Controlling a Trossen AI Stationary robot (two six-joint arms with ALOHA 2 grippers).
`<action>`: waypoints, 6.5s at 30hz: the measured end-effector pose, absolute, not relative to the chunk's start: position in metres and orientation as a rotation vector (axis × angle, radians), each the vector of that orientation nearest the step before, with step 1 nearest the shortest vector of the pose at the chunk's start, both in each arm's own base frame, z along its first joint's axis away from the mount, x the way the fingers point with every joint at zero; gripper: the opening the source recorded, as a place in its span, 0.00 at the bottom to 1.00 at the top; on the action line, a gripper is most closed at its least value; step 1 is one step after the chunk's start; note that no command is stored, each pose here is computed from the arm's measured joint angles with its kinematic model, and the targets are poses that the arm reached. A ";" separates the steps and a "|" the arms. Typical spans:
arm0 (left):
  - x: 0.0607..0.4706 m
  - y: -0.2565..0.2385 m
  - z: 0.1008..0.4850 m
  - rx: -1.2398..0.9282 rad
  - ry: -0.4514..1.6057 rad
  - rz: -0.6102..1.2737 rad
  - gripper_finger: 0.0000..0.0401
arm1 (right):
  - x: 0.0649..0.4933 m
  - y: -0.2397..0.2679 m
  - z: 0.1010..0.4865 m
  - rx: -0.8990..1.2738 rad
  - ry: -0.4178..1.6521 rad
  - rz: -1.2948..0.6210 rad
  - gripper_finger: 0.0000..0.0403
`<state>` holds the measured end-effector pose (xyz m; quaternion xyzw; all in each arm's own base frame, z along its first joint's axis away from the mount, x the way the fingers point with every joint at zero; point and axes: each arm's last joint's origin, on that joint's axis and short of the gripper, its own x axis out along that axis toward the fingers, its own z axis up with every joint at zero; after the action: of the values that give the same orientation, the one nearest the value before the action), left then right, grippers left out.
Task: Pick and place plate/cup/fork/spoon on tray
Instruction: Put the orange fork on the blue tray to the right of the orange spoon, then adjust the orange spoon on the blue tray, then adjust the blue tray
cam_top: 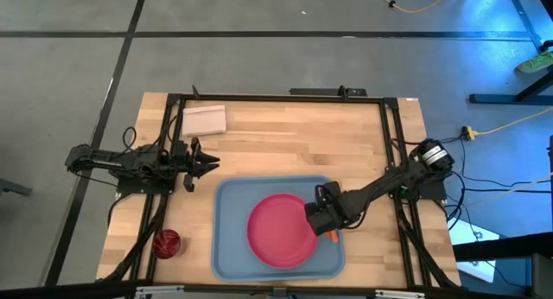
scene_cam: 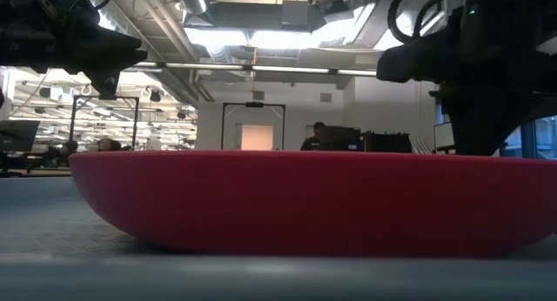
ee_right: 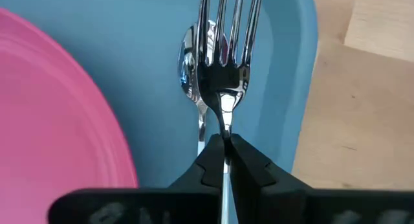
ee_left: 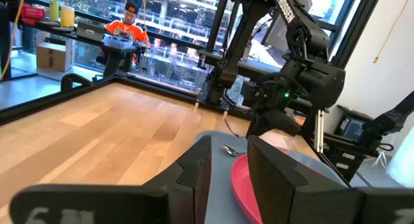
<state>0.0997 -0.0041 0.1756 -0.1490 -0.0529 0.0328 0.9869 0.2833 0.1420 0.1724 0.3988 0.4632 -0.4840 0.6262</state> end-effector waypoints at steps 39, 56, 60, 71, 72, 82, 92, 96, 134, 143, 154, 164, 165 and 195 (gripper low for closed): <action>0.100 -0.004 0.176 -0.321 -0.108 0.064 0.23 | 0.279 0.143 0.152 0.913 1.176 -1.262 0.05; 0.100 -0.004 0.176 -0.321 -0.109 0.065 0.23 | 0.280 0.142 0.152 0.890 1.136 -1.253 0.20; 0.100 -0.004 0.176 -0.321 -0.109 0.064 0.23 | 0.286 0.146 0.151 0.901 1.119 -1.168 0.20; 0.100 -0.004 0.176 -0.320 -0.109 0.064 0.23 | 0.299 0.152 0.151 0.937 1.075 -1.013 0.21; 0.100 -0.004 0.176 -0.320 -0.109 0.065 0.23 | 0.299 0.152 0.151 0.933 1.061 -1.012 0.21; 0.100 -0.004 0.176 -0.320 -0.109 0.065 0.23 | 0.288 0.146 0.151 0.894 1.128 -1.138 0.21; 0.100 -0.004 0.176 -0.320 -0.109 0.065 0.23 | 0.287 0.146 0.146 0.865 1.143 -1.156 0.13; 0.100 -0.004 0.176 -0.320 -0.109 0.065 0.23 | 0.289 0.147 0.138 0.841 1.167 -1.153 0.09; 0.100 -0.004 0.176 -0.320 -0.108 0.065 0.23 | 0.286 0.146 0.154 0.803 1.222 -1.172 0.09; 0.100 -0.004 0.176 -0.317 -0.108 0.065 0.23 | 0.283 0.145 0.167 0.805 1.213 -1.133 0.09; 0.100 -0.004 0.176 -0.325 -0.108 0.067 0.23 | 0.278 0.126 0.227 0.148 1.088 -0.996 0.09; 0.100 -0.004 0.176 -0.400 -0.109 0.056 0.23 | 0.286 0.123 0.254 -0.133 1.009 -0.927 0.09; 0.100 -0.004 0.176 -0.424 -0.109 0.053 0.23 | 0.284 0.122 0.254 -0.159 1.028 -0.936 0.09; 0.100 -0.001 0.167 -0.436 -0.048 0.176 0.23 | 0.226 0.005 0.161 0.606 0.903 -1.023 0.09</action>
<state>0.0998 -0.0012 0.1673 -0.2161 -0.0239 0.0874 0.9722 0.2263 0.0047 0.1605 0.2756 0.4106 -0.4655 0.7340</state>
